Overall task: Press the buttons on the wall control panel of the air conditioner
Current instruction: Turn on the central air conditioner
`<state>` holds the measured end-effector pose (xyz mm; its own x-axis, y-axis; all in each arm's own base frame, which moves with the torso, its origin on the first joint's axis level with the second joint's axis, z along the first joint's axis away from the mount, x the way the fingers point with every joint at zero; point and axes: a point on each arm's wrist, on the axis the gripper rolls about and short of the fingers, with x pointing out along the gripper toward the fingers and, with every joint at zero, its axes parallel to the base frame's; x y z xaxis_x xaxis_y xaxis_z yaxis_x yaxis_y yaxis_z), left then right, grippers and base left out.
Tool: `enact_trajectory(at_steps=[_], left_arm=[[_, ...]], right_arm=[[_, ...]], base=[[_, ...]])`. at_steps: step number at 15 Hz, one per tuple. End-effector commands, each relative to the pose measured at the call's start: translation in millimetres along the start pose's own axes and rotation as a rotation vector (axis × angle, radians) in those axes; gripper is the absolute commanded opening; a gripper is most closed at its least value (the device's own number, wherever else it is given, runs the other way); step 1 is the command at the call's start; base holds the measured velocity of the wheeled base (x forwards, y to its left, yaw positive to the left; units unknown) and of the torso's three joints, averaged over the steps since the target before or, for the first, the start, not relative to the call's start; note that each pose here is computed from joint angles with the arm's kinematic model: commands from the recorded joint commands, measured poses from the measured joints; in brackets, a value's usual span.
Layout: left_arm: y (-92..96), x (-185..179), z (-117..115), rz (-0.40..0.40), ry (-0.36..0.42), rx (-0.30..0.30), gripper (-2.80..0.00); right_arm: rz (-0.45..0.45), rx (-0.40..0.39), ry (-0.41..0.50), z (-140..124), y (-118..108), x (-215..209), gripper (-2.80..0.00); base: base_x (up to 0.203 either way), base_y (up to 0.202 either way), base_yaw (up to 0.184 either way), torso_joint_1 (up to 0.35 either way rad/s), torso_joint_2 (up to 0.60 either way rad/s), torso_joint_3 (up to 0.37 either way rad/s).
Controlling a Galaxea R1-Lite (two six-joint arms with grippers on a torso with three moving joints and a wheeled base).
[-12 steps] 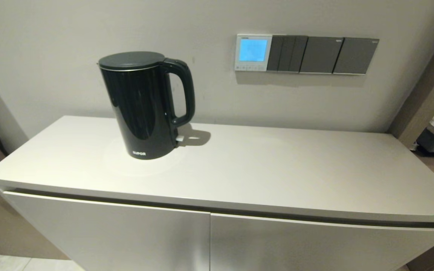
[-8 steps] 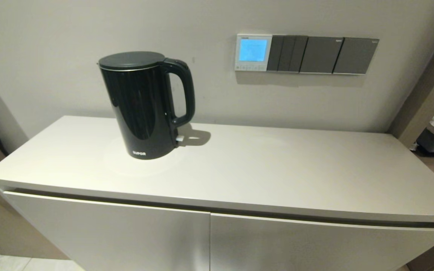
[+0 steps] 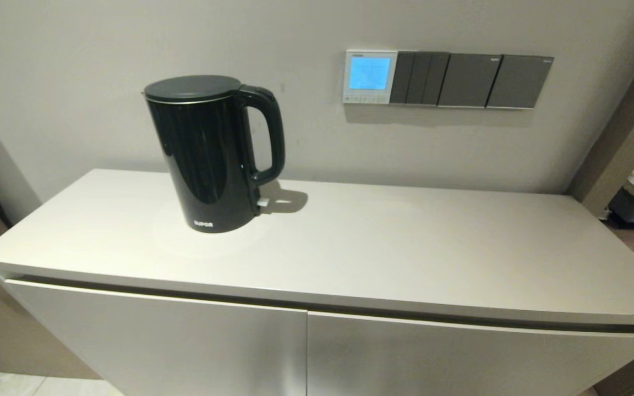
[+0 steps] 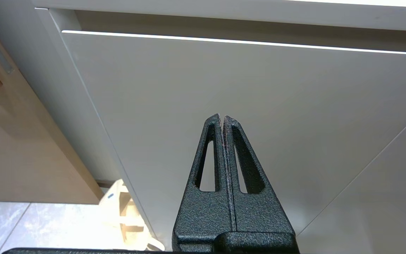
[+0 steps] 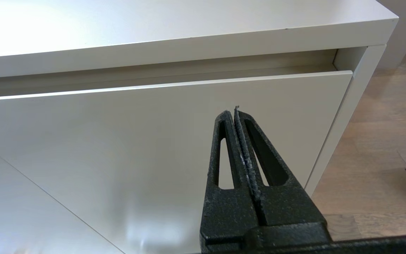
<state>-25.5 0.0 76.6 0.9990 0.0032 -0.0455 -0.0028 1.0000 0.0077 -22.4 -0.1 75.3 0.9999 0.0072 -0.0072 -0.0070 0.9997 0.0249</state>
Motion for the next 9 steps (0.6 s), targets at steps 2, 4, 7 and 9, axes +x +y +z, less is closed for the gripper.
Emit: enact_trajectory(at_steps=[2, 4, 7, 9], left_arm=[[0.0, 0, 0, 0.000, 0.002, 0.000, -2.80], [0.0, 0, 0, 0.000, 0.002, 0.000, -2.80], [0.0, 0, 0, 0.001, 0.001, 0.000, -2.80], [0.0, 0, 0, 0.001, 0.002, 0.000, -2.80]], right_arm=[[0.000, -0.011, -0.007, 2, 0, 0, -2.80], [0.002, -0.018, -0.067, 20, 1, -6, -2.80], [0.012, -0.025, -0.142, 52, 2, -23, -2.80], [0.017, -0.051, -0.162, 63, 2, -30, -2.80]], base=[[0.000, 0.000, 0.000, 0.000, 0.00, 0.000], [0.000, 0.000, 0.000, 0.000, 0.00, 0.000], [0.000, 0.000, 0.000, 0.000, 0.00, 0.000], [0.000, 0.000, 0.000, 0.000, 0.00, 0.000]])
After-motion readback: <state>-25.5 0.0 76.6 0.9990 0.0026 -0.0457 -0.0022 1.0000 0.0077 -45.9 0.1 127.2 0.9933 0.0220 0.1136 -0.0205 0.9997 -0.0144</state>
